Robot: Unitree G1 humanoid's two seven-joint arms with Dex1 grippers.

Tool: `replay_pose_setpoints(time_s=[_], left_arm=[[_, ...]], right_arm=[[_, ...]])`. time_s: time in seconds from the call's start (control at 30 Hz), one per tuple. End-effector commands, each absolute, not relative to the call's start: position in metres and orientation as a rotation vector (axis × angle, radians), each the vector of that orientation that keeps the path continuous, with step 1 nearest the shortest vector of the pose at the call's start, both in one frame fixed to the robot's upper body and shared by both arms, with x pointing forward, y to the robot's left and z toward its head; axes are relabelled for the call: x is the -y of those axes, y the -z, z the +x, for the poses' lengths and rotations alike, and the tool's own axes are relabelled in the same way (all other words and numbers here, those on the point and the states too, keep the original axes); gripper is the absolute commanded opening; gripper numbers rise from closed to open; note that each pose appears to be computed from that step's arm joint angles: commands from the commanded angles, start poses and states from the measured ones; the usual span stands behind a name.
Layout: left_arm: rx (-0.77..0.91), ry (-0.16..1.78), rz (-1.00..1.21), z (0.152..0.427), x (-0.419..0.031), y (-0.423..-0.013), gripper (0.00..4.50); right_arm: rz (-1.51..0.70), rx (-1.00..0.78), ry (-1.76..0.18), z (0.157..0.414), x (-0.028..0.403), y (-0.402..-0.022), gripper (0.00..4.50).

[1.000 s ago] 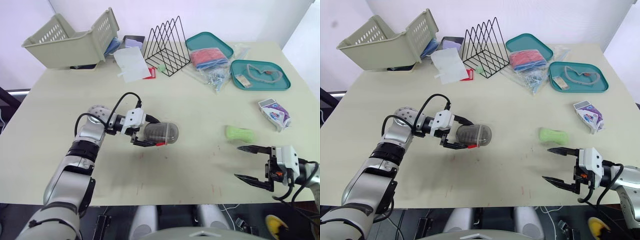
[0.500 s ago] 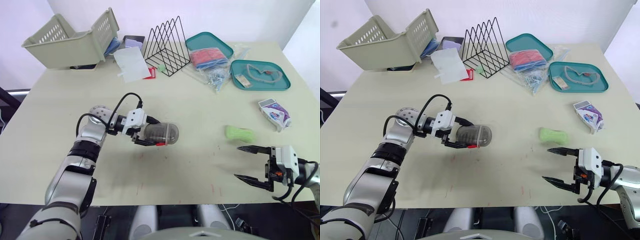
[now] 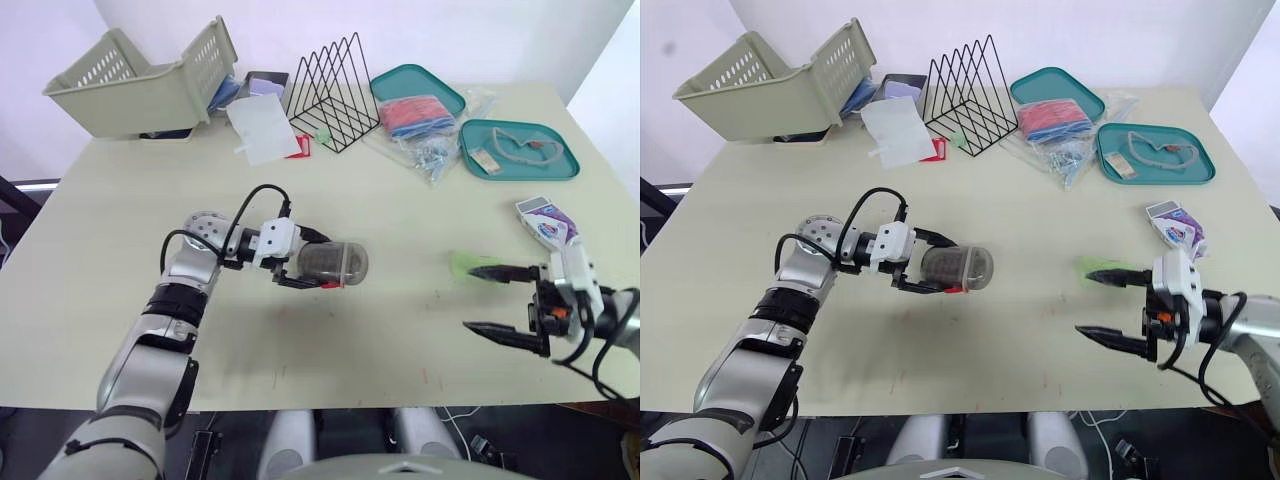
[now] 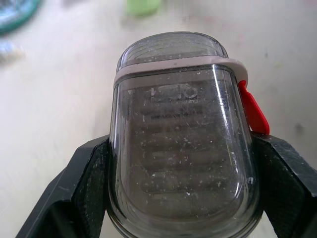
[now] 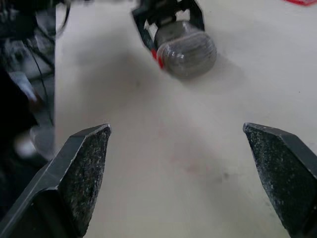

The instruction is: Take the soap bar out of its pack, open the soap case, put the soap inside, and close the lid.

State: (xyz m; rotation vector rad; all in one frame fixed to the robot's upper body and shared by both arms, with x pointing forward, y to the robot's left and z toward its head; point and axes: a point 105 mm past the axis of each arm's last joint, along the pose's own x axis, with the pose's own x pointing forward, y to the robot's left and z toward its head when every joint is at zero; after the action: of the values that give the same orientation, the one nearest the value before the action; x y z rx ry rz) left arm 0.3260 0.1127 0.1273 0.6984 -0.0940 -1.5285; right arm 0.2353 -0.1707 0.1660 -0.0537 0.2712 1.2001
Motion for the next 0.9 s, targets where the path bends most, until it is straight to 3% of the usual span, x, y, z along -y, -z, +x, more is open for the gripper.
replay_pose_setpoints(time_s=[0.03,0.23,0.47,0.9], left_arm=[[0.275,1.518,0.682,0.317,-0.092,-0.154,3.48],[0.405,1.496,0.648,0.301,-0.065,-0.161,3.48],[0.436,1.489,0.642,0.297,-0.052,-0.16,3.48],[0.44,1.494,0.659,0.295,-0.05,-0.157,3.48]], right_arm=[[0.15,-0.419,-1.194,0.233,0.151,-0.175,4.5],[0.449,-0.583,-1.154,0.249,0.131,-0.186,4.5],[0.591,-0.64,-1.137,0.255,0.109,-0.192,4.5],[0.66,-0.659,-1.053,0.271,0.108,-0.19,4.5]])
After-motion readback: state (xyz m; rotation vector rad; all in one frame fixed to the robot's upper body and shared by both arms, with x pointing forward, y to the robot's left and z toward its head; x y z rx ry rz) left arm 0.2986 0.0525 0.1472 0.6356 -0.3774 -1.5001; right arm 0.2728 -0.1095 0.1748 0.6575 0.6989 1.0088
